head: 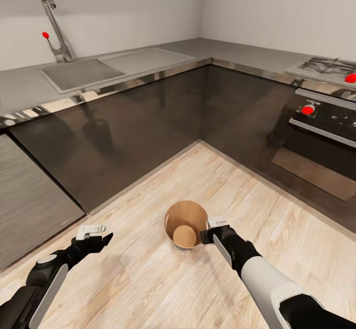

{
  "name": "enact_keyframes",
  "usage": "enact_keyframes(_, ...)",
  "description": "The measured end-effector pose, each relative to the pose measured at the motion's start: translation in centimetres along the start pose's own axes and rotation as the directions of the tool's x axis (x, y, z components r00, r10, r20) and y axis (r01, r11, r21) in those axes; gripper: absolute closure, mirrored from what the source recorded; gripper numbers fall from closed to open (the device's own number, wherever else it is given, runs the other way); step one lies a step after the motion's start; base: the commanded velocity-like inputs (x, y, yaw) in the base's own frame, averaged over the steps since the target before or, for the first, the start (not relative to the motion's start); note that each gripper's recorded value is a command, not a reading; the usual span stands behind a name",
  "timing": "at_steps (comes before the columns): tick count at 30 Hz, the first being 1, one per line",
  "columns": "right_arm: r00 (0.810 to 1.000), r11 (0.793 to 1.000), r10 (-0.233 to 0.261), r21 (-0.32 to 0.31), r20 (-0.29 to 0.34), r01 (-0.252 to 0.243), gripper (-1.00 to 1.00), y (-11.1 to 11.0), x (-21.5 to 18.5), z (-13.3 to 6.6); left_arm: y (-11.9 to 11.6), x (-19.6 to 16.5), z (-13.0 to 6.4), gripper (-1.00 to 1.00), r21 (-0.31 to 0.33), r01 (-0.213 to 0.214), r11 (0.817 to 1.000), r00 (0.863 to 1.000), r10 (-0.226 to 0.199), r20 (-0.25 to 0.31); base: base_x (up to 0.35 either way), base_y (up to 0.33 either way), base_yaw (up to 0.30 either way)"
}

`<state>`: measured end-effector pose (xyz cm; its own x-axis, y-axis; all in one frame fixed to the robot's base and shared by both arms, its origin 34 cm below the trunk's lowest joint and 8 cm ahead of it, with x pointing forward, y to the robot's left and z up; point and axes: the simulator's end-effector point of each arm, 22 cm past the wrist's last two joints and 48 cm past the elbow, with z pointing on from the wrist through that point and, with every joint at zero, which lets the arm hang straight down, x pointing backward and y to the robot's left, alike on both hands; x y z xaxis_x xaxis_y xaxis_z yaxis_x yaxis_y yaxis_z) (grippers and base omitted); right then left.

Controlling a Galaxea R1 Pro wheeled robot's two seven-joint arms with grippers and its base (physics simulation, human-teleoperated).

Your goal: Put the three can of soda from the living room inside the tash can in the kitchen.

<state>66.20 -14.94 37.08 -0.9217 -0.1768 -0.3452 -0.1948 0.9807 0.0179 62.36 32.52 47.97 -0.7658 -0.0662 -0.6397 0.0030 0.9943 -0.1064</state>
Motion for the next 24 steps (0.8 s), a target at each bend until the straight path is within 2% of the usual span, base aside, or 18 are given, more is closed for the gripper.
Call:
enact_keyframes(4,0.995,1.000,0.005,-0.005,0.099,-0.004,1.00,0.2,-4.7,-2.2,0.0,-0.3,-0.5,-1.00,-0.001,0.002,1.000,1.000,-0.002,-0.006,0.000,0.000,0.000)
enact_keyframes(12,0.991,1.000,0.011,-0.017,0.130,-0.008,1.00,0.8,-7.1,-5.6,-0.2,-1.4,-1.6,-1.00,0.001,0.006,1.000,1.000,-0.006,-0.009,0.000,0.000,0.000)
enact_keyframes(18,0.987,0.999,0.026,-0.036,0.157,-0.021,1.00,1.5,-7.0,-8.5,-0.3,-2.0,-2.6,-1.00,0.004,0.010,1.000,1.000,-0.010,-0.011,0.000,0.000,0.000)
enact_keyframes(21,0.985,0.999,0.033,-0.030,0.170,-0.028,1.00,0.6,-6.4,-10.3,-0.4,-2.6,-3.0,-1.00,0.007,0.010,1.000,1.000,-0.010,-0.006,0.000,0.000,0.000)
enact_keyframes(24,0.983,1.000,0.019,-0.002,0.180,-0.019,1.00,-0.8,-4.7,-12.4,-0.5,-3.6,-3.5,-1.00,0.008,0.007,1.000,1.000,-0.007,0.021,0.000,0.000,0.000)
